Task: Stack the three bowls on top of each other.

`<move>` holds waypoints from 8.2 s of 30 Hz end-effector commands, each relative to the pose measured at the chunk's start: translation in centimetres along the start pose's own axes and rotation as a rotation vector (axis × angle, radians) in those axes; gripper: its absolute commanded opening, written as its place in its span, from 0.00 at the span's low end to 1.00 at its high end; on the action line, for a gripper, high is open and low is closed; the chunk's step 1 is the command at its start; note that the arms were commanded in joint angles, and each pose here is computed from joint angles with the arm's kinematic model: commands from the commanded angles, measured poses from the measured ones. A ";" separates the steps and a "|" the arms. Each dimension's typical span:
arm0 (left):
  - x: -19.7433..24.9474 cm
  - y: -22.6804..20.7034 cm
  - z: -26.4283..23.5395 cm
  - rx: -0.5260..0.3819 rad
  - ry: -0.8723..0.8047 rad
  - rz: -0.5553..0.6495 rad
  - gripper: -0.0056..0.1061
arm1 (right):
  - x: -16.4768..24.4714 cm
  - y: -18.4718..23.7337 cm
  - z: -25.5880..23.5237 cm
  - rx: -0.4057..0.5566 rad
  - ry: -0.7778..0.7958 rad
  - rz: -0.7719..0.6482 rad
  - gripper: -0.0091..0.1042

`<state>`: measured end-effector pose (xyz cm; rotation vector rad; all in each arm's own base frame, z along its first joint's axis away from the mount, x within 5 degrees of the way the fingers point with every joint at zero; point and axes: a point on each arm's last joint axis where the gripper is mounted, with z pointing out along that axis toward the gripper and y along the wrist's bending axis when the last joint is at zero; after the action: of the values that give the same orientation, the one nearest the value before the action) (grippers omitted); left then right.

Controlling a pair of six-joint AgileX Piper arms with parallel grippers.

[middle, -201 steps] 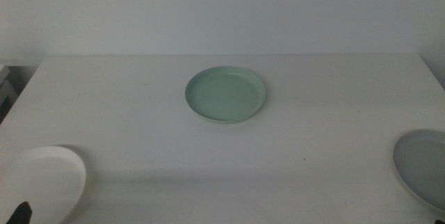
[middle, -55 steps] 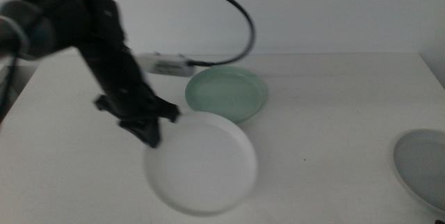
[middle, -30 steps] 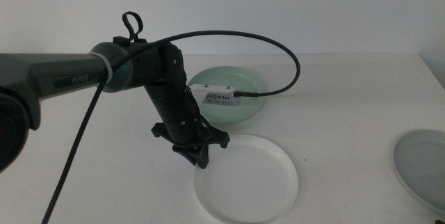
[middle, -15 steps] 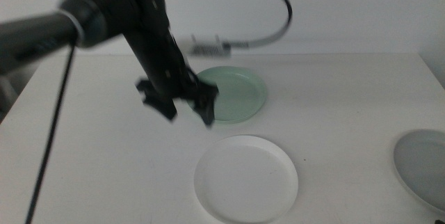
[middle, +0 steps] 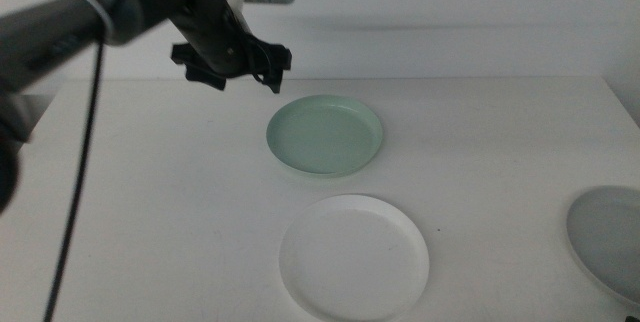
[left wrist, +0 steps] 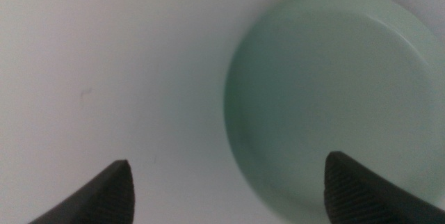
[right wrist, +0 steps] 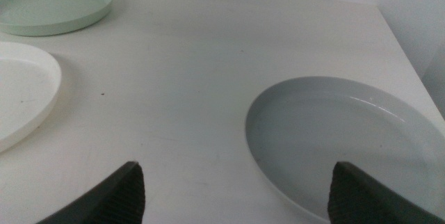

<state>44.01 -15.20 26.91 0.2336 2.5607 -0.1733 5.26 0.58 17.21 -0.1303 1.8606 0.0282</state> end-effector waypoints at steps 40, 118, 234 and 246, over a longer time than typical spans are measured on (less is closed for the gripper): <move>-1.5 -2.5 -2.1 0.053 -0.186 0.008 0.00 | -0.8 -0.1 -0.3 0.017 -0.090 -0.014 0.70; 22.7 -0.7 -33.4 0.430 -0.547 0.486 0.86 | -0.8 -0.1 -0.3 0.017 -0.090 -0.014 0.70; 22.9 -0.6 -33.6 0.431 -0.552 0.488 0.86 | -19.8 -7.9 21.4 -0.038 0.690 0.394 0.08; 22.9 -0.6 -33.6 0.431 -0.552 0.488 0.86 | -20.0 7.1 22.3 -0.401 0.750 0.231 0.08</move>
<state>7.46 -6.95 41.43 0.8837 1.9006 -0.4806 31.55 9.92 27.60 -0.2205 2.6792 0.5501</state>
